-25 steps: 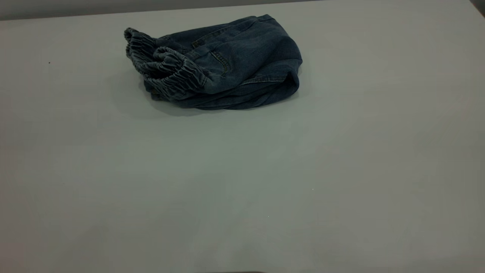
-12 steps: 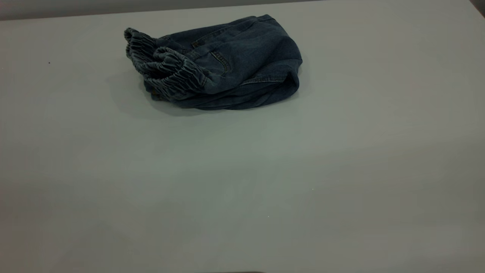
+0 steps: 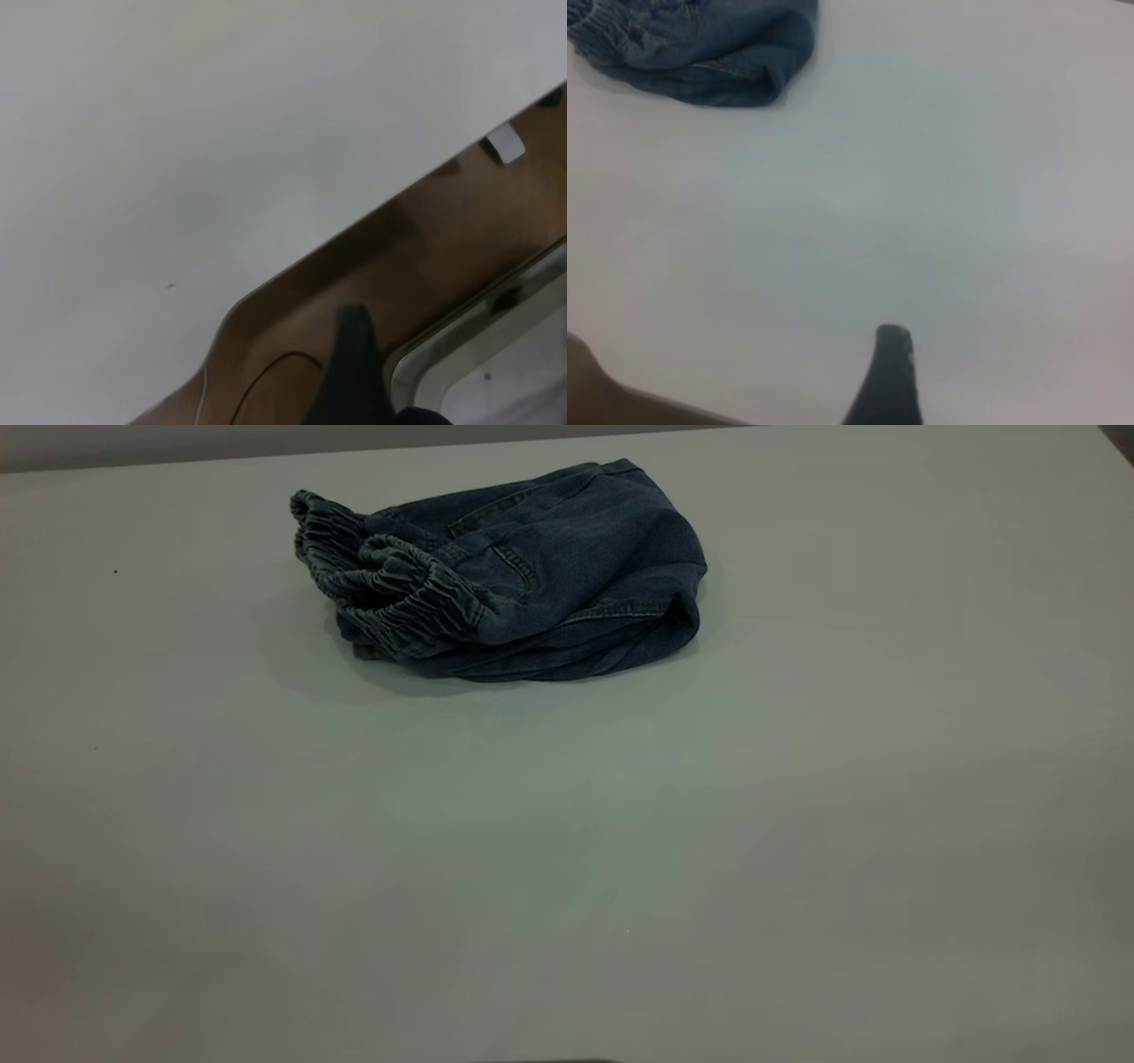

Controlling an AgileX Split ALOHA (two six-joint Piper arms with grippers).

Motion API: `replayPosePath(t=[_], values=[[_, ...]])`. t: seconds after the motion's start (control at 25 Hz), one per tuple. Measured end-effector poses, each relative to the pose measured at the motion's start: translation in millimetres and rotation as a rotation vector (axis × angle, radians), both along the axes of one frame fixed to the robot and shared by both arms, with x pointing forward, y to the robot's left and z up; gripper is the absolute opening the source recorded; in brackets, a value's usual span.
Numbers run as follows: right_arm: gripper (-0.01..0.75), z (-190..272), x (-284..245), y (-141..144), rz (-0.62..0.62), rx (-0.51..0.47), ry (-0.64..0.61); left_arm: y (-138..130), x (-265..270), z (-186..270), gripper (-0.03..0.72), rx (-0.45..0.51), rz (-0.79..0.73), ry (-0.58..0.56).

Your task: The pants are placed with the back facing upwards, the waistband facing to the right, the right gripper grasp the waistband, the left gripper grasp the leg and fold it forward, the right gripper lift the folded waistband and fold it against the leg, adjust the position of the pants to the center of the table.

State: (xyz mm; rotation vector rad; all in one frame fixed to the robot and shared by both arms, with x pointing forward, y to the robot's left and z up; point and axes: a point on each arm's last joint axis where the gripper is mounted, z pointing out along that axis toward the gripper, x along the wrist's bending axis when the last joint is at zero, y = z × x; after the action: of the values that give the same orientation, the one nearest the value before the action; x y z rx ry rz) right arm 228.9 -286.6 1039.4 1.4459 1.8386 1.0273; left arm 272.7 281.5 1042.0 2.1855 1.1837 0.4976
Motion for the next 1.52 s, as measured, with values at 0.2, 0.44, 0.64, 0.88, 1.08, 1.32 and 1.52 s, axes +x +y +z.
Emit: replayPosePath(t=[0.2, 0.44, 0.64, 0.88, 1.08, 1.32, 1.52], values=[[0.565, 0.2, 0.1, 0.1, 0.0, 0.001, -0.002, -0.4, 0.5, -1.4, 0.548, 0.005, -0.01, -0.004], [0.565, 0.2, 0.1, 0.1, 0.0, 0.001, -0.003, -0.5, 0.6, -1.2, 0.548, 0.005, -0.011, -0.006], [0.565, 0.2, 0.1, 0.1, 0.0, 0.001, -0.003, -0.5, 0.6, -1.2, 0.548, 0.004, -0.012, -0.006], [0.565, 0.2, 0.1, 0.1, 0.0, 0.001, -0.003, 8.0, -4.7, 0.9, 0.548, -0.018, 0.157, -0.061], [0.565, 0.3, 0.5, 0.7, -0.028, 0.003, -0.003, 16.8, -24.5, 3.7, 0.548, -0.048, 0.401, -0.202], [0.565, 0.4, 1.5, 1.8, -0.096, 0.008, -0.003, 17.0, -43.1, 3.2, 0.548, -0.063, 0.501, -0.322], [0.565, 0.4, 1.7, 2.3, -0.106, 0.013, -0.003, 17.0, -43.4, 3.0, 0.548, -0.063, 0.501, -0.32]])
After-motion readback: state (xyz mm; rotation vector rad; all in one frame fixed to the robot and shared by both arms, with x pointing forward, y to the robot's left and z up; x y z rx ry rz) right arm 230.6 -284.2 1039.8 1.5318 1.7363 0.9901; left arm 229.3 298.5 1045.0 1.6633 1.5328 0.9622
